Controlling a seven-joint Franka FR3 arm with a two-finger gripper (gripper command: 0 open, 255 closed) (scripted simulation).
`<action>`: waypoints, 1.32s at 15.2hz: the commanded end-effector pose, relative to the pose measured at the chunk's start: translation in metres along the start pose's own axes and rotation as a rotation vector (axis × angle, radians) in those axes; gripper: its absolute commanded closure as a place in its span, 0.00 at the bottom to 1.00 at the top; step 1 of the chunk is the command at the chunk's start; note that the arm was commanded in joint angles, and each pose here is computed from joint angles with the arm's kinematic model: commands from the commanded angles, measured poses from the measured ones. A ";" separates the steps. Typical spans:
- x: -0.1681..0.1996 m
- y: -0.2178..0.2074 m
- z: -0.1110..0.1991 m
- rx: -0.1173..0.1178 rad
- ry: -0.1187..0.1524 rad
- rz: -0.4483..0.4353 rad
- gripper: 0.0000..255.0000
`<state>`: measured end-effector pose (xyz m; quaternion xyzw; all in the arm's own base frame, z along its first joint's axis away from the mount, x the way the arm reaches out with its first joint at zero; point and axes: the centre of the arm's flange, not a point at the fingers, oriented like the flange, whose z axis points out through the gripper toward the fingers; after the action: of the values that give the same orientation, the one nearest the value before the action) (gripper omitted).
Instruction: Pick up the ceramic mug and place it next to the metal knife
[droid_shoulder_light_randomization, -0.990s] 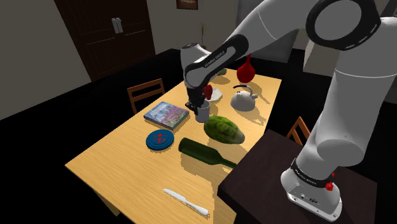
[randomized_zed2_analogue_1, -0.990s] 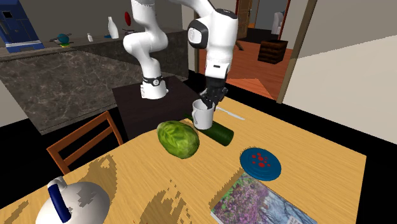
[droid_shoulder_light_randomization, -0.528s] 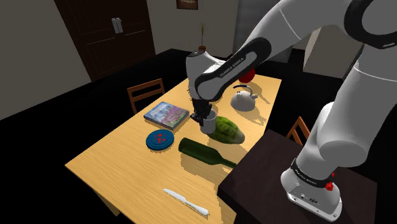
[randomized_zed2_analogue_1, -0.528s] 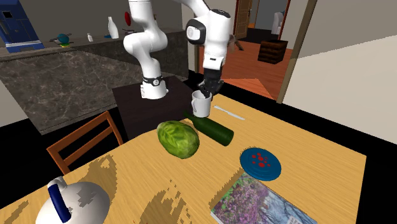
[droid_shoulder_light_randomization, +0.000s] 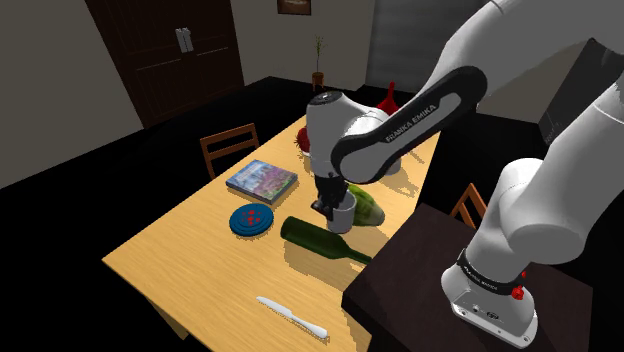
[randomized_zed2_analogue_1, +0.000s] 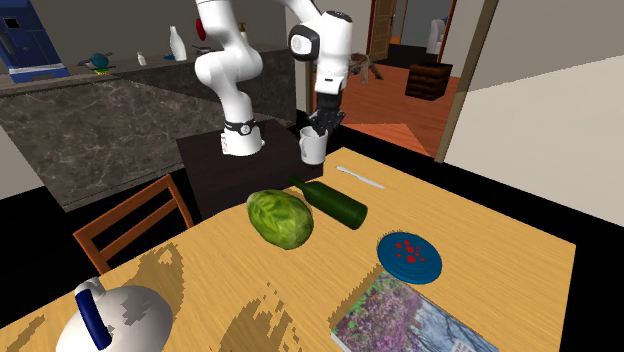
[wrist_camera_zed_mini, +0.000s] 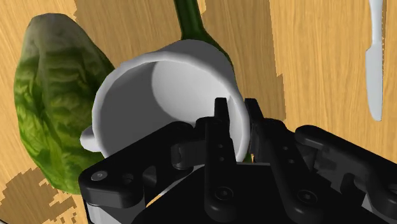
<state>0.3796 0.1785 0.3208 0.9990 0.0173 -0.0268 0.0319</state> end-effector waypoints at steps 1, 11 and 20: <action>-0.026 -0.016 0.003 -0.001 0.001 0.001 1.00; -0.067 -0.041 0.035 -0.001 0.001 0.001 1.00; -0.064 -0.044 0.082 -0.001 0.001 0.001 1.00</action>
<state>0.3078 0.2146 0.2448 0.9990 0.0166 -0.0267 0.0326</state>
